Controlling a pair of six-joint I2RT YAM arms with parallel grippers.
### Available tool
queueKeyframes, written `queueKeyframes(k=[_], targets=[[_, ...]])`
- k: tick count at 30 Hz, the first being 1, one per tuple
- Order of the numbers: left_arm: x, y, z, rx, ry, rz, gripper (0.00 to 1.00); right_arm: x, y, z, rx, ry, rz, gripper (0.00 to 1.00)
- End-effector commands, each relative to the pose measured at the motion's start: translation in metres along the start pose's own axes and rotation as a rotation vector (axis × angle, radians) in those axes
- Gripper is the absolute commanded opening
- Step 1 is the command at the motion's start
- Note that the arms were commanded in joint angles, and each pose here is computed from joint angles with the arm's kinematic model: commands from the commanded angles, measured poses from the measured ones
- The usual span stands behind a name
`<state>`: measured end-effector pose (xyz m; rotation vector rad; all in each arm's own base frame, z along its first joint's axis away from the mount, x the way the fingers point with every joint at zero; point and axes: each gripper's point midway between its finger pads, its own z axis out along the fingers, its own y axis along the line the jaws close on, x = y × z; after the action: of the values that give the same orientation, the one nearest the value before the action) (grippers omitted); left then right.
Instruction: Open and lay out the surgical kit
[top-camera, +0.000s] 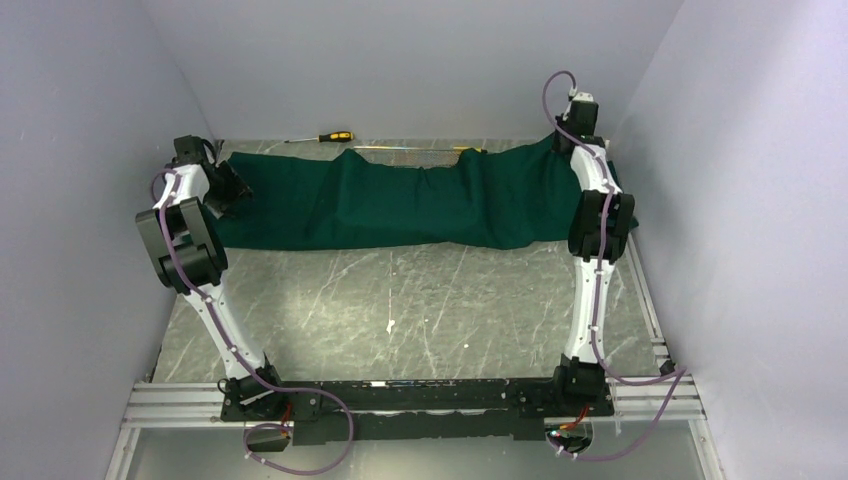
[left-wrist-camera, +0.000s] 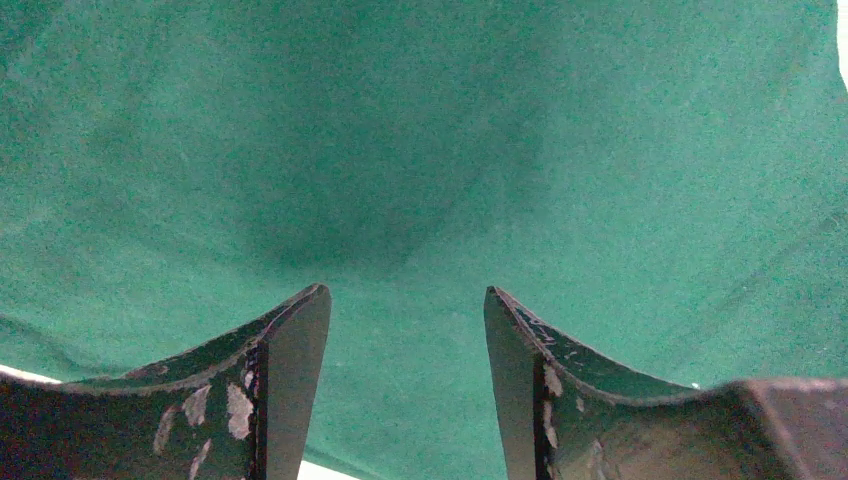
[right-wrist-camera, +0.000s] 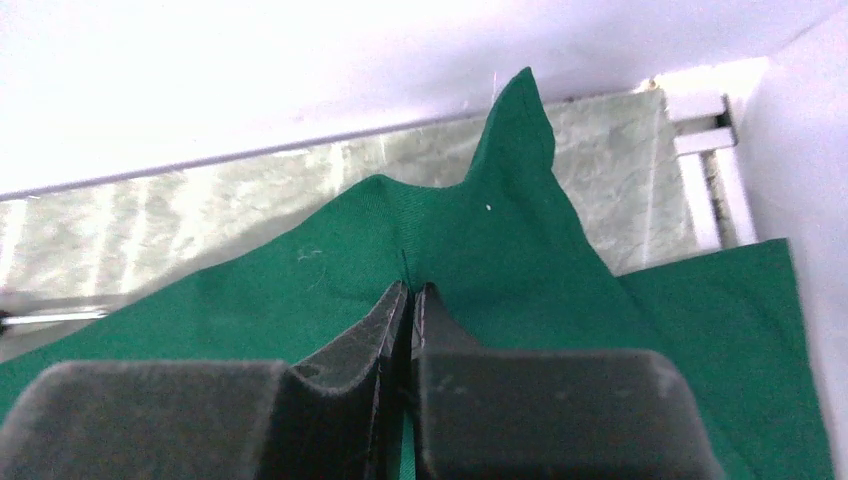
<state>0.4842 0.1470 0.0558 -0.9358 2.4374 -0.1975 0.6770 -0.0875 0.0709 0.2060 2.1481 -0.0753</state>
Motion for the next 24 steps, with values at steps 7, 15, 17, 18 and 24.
queueKeyframes(k=[7, 15, 17, 18, 24], targets=[[-0.031, -0.015, -0.020, 0.074, -0.128, 0.064, 0.64, -0.095, 0.013, -0.075, 0.024, -0.199, -0.046, 0.05], [-0.040, -0.020, -0.024, 0.095, -0.176, 0.045, 0.63, -0.072, 0.018, -0.126, 0.068, -0.091, 0.023, 0.00], [-0.044, -0.021, -0.026, 0.093, -0.197, 0.034, 0.62, -0.056, 0.016, -0.140, 0.098, -0.049, 0.083, 0.00], [-0.045, -0.019, -0.026, 0.085, -0.201, 0.026, 0.62, -0.045, 0.014, -0.148, 0.114, -0.023, 0.115, 0.00], [-0.044, -0.016, -0.026, 0.061, -0.199, 0.008, 0.62, 0.021, -0.009, -0.198, 0.265, 0.123, 0.254, 0.00]])
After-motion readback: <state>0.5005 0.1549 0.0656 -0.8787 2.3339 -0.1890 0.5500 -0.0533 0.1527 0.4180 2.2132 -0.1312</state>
